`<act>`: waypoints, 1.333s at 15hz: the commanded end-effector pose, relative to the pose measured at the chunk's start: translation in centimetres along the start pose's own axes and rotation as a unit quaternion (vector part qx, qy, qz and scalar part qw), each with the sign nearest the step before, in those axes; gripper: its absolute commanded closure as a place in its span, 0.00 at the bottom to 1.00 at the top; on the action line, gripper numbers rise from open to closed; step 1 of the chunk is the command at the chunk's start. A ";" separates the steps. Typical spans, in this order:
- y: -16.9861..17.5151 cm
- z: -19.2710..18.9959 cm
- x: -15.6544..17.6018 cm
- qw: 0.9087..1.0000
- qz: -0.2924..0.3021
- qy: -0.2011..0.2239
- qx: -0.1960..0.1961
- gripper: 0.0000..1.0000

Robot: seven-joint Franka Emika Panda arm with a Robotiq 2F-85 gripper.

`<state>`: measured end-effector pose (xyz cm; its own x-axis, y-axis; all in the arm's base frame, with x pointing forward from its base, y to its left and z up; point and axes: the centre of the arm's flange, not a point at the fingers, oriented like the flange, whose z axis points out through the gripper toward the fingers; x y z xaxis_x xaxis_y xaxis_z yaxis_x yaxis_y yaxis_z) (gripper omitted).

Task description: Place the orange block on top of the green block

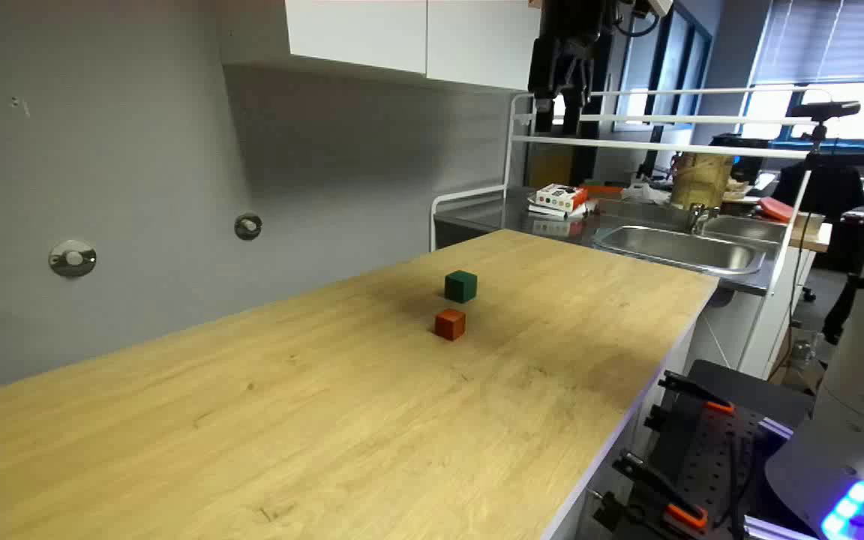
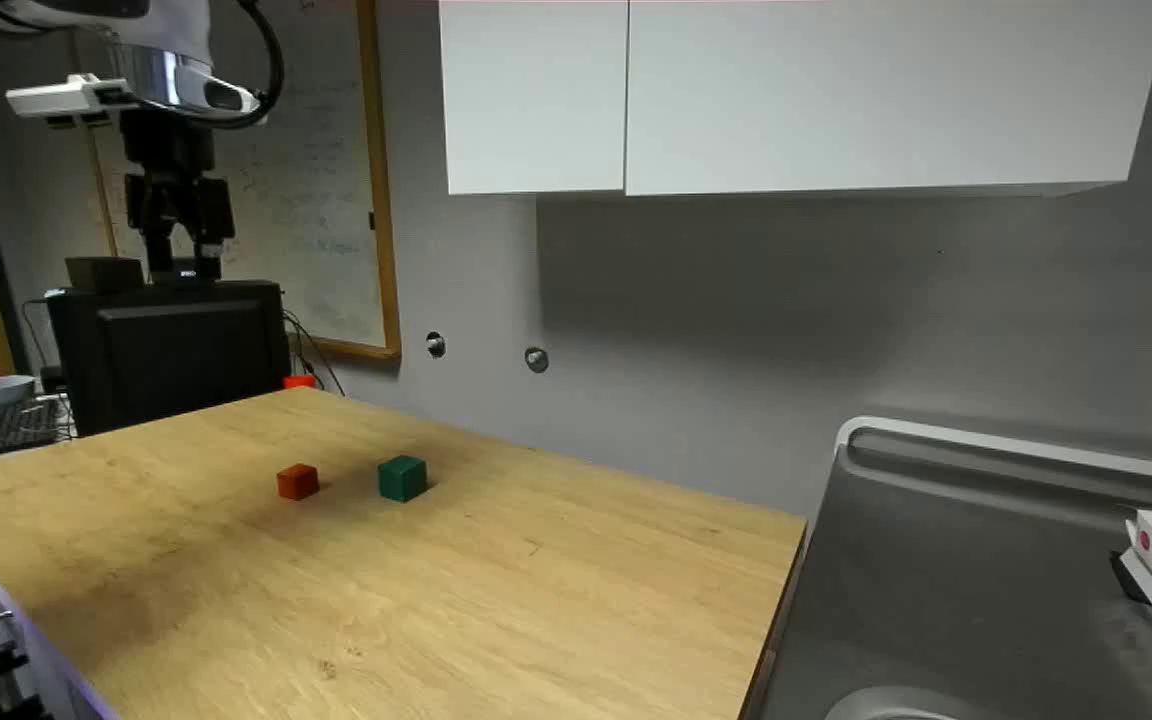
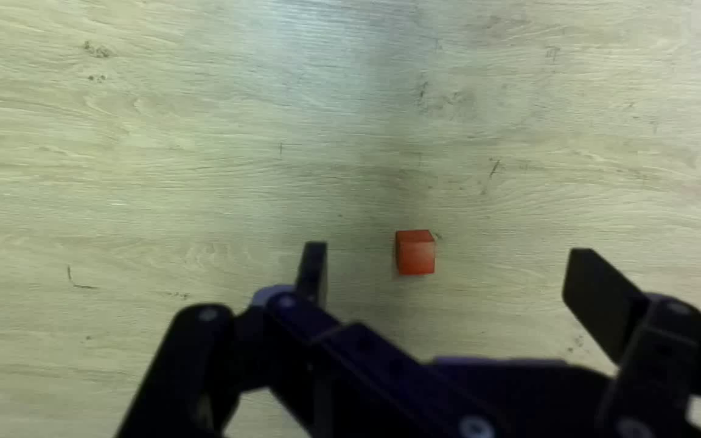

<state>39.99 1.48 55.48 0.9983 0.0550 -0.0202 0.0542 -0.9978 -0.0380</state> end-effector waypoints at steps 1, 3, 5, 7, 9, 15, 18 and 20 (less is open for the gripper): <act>0.0 0.0 0.0 1.000 0.000 0.001 0.000 0.00; 0.0 -0.2 0.0 1.000 0.000 0.002 0.000 0.00; 0.0 -0.2 0.0 1.000 0.000 0.003 0.000 0.00; 0.0 -0.2 0.0 1.000 0.000 0.003 0.000 0.00; 0.0 -0.2 0.0 1.000 0.000 0.003 0.000 0.00; 1.0 2.8 4.2 1.000 0.026 -0.009 0.008 0.00; 0.6 6.0 7.8 0.999 0.035 -0.015 0.011 0.00; 0.2 8.5 10.1 0.999 0.043 -0.025 0.017 0.00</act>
<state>45.72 1.04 48.97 0.9988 0.0071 -0.0479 0.0046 -0.9987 -0.0510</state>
